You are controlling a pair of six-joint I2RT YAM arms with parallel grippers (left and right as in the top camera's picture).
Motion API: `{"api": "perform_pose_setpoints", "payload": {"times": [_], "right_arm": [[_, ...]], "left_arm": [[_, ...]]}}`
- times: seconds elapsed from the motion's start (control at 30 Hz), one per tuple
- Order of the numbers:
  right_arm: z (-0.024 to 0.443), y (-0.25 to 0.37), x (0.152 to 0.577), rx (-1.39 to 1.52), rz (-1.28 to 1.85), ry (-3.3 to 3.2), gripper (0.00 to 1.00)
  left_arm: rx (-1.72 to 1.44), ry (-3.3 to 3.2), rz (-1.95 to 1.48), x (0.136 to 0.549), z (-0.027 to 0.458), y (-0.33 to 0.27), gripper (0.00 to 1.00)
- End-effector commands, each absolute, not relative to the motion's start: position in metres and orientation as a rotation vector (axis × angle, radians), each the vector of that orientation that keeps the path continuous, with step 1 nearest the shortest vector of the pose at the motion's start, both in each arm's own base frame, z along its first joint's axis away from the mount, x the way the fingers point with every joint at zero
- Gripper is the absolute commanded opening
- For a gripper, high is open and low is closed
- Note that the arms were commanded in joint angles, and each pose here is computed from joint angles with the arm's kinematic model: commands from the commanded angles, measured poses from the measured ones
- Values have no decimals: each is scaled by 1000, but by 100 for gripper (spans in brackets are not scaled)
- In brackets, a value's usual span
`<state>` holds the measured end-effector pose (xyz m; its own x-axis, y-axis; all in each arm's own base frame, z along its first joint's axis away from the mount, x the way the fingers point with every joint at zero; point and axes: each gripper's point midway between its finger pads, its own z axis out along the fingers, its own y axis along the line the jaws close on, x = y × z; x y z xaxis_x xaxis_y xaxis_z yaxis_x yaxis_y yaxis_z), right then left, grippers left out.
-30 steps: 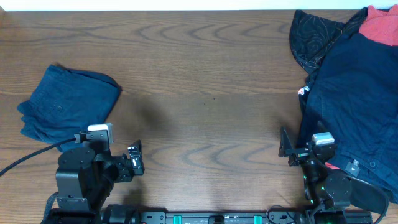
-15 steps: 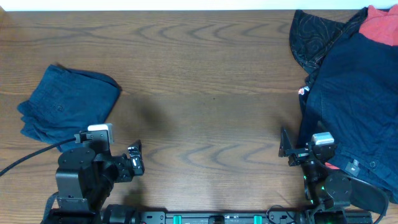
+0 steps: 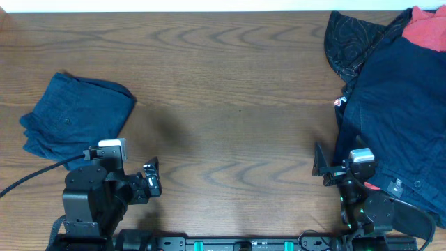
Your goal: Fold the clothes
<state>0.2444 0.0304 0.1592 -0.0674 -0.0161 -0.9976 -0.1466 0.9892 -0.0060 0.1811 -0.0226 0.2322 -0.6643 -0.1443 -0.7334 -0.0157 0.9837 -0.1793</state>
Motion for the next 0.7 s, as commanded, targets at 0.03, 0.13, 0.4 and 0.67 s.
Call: {"api": "perform_pose_setpoints", "payload": {"times": [0.03, 0.13, 0.4, 0.67], "right_arm": [[159, 34, 244, -150, 112, 1631, 99], [159, 34, 244, -150, 112, 1631, 99], [159, 34, 244, -150, 112, 1631, 99], [159, 34, 244, -150, 112, 1631, 99]], "left_arm": [[-117, 2288, -191, 182, 232, -21, 98], [-117, 2283, -191, 181, 233, -21, 98], [-127, 2239, -101, 171, 225, -8, 98], [-133, 2159, -94, 167, 171, -5, 98]]}}
